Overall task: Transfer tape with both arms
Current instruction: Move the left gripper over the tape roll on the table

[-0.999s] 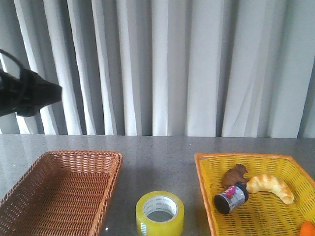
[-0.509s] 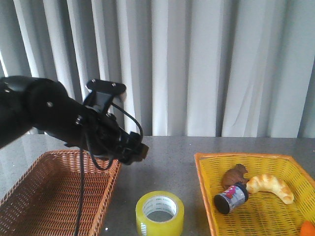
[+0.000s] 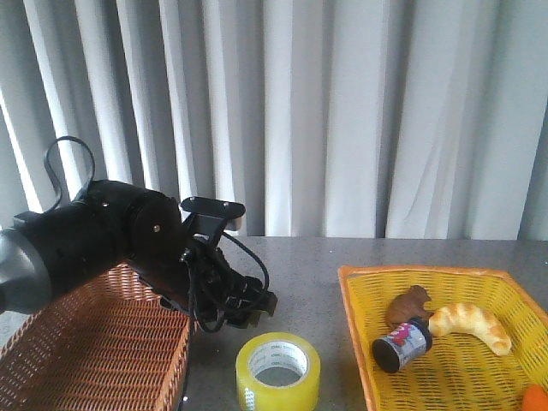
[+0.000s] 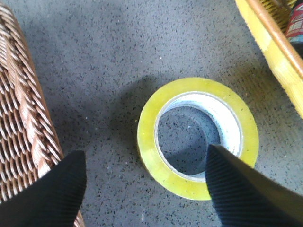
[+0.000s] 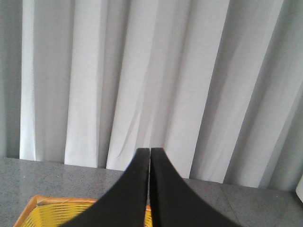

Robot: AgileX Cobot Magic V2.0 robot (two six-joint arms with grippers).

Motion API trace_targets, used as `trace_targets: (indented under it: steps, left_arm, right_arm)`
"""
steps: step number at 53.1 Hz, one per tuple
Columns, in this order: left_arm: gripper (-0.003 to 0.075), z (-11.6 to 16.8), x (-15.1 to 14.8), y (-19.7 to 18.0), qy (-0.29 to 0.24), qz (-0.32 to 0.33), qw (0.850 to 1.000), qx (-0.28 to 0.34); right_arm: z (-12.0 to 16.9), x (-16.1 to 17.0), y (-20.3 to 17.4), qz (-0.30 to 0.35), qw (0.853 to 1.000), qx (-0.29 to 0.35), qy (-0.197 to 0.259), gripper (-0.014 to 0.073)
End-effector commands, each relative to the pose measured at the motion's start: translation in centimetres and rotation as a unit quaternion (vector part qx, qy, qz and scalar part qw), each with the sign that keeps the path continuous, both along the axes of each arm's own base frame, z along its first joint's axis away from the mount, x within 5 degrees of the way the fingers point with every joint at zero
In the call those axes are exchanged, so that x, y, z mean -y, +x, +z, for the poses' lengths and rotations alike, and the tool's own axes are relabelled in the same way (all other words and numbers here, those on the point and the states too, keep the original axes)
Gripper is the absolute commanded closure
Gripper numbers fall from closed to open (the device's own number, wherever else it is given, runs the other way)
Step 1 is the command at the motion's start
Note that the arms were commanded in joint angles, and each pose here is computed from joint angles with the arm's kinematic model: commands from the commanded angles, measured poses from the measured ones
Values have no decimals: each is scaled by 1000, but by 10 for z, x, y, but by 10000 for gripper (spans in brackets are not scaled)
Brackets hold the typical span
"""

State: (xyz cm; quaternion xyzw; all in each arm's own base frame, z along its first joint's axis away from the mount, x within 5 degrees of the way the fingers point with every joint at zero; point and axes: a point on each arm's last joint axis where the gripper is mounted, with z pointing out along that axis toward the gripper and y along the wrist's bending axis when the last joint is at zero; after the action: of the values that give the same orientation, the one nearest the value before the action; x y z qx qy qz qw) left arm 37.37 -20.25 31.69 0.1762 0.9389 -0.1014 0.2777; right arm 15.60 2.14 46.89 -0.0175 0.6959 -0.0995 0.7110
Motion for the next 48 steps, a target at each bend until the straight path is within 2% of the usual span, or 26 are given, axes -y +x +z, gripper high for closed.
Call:
trace_targets:
  steps: [1,18,31,48]
  left_arm:
    - [218,27,3,-5,-31,1,999,41]
    - [218,4,11,-1,-23,16,1000,-6]
    - [218,-5,23,-2,-19,4,1000,-11]
    - [250,-22,27,5,-16,21,999,-33]
  right_arm:
    - [11,1,-4,5,999,31,-16,600]
    - [12,1,-4,7,999,32,-17,600]
    - [12,1,-4,7,999,32,-17,600]
    - [12,1,-4,7,999,32,-17,600]
